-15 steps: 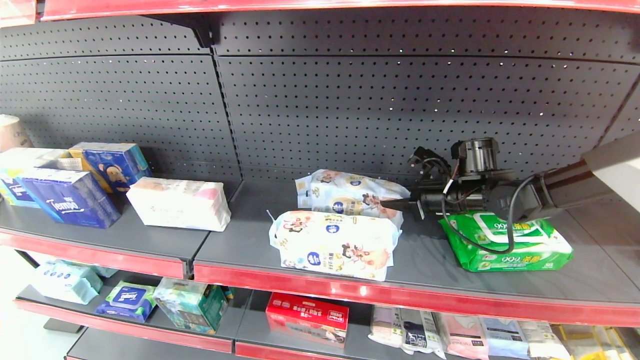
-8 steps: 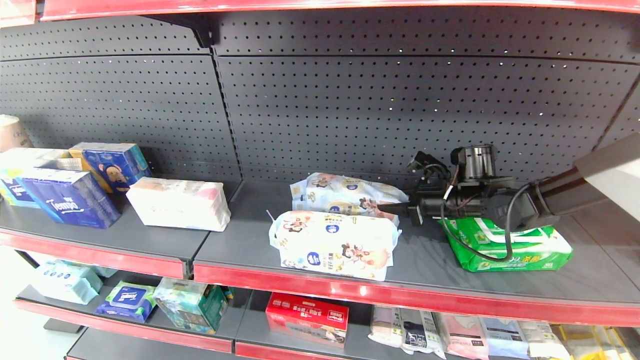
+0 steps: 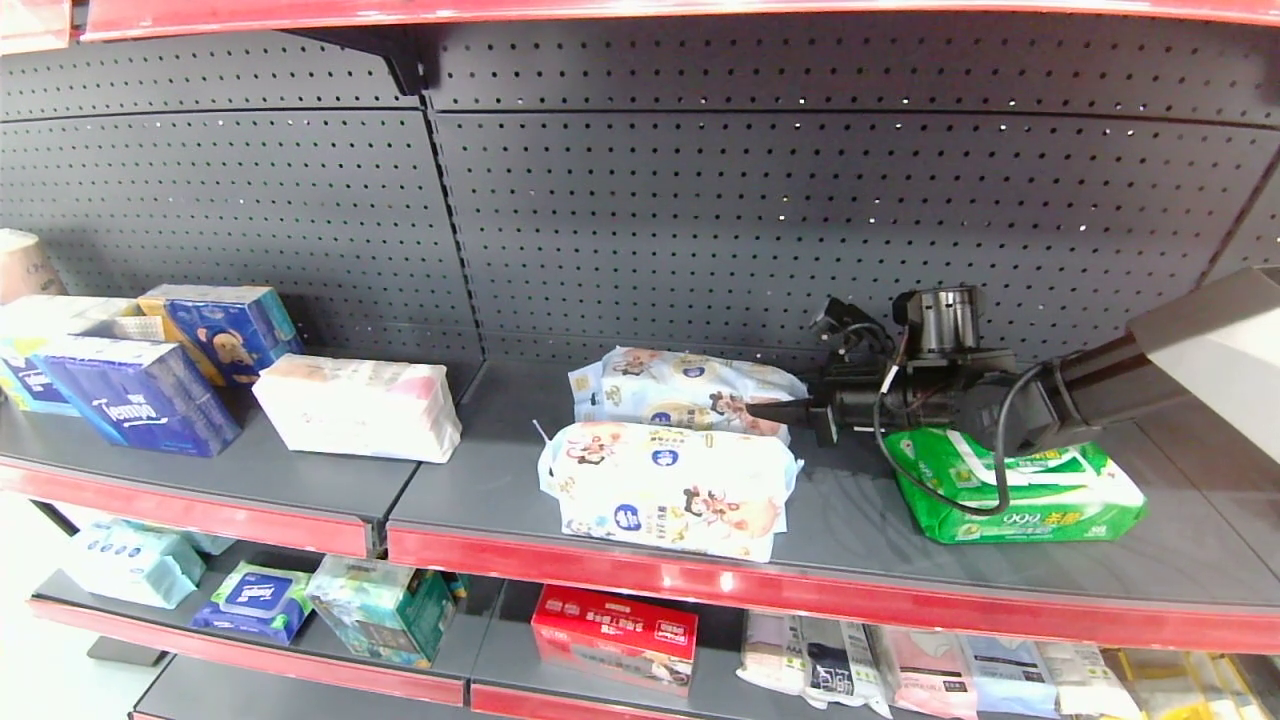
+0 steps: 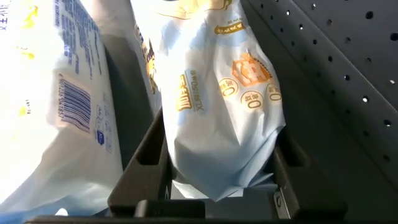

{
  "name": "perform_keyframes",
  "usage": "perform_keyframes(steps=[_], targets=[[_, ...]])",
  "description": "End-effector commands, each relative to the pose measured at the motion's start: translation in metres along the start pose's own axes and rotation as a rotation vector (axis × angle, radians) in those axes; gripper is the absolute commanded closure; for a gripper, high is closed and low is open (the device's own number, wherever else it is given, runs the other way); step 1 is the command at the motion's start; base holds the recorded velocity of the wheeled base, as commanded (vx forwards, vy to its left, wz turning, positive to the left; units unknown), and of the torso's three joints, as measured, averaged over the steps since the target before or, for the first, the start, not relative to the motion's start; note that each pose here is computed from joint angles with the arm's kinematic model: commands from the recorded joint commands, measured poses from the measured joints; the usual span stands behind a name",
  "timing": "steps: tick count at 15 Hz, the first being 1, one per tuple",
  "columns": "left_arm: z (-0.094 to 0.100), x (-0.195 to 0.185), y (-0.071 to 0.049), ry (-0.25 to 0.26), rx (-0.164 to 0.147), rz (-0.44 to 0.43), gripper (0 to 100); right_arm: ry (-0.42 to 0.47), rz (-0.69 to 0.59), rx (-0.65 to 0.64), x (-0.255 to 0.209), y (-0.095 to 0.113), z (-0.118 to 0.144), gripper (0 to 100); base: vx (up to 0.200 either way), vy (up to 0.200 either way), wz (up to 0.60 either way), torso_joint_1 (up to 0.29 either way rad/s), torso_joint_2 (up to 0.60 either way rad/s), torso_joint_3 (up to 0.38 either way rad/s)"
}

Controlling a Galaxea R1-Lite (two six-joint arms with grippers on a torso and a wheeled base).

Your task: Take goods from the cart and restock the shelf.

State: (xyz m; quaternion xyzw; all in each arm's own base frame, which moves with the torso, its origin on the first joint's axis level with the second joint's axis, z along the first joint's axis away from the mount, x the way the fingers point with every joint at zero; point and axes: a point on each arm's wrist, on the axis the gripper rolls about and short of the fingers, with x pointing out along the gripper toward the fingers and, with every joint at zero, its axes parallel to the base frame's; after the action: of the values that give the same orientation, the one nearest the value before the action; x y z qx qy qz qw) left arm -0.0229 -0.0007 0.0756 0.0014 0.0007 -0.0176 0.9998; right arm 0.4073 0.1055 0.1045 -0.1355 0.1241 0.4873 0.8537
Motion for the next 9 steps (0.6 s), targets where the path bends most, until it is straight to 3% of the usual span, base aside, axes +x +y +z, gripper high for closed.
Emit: perform_keyframes(steps=[1,7,8,9], targets=[[0.0000,0.0001,0.0000,0.002,0.000,0.000,0,0.002,0.006,-0.001,0.0011,0.0003,-0.0022,100,0.000,0.000,0.00,0.000,0.00,0.000],[0.0000,0.0001,0.0000,0.002,0.000,0.000,0,0.014,0.012,0.010,0.0014,0.0025,-0.0055,100,0.000,0.000,0.00,0.000,0.00,0.000],[0.0000,0.0001,0.0000,0.002,0.000,0.000,0,0.013,0.013,0.010,0.0018,0.0023,-0.0057,0,0.000,0.000,0.00,0.000,0.00,0.000],[0.0000,0.0000,0.0000,0.000,0.000,0.000,0,0.011,0.012,0.014,0.0026,0.0021,-0.0049,0,0.000,0.000,0.00,0.000,0.00,0.000]])
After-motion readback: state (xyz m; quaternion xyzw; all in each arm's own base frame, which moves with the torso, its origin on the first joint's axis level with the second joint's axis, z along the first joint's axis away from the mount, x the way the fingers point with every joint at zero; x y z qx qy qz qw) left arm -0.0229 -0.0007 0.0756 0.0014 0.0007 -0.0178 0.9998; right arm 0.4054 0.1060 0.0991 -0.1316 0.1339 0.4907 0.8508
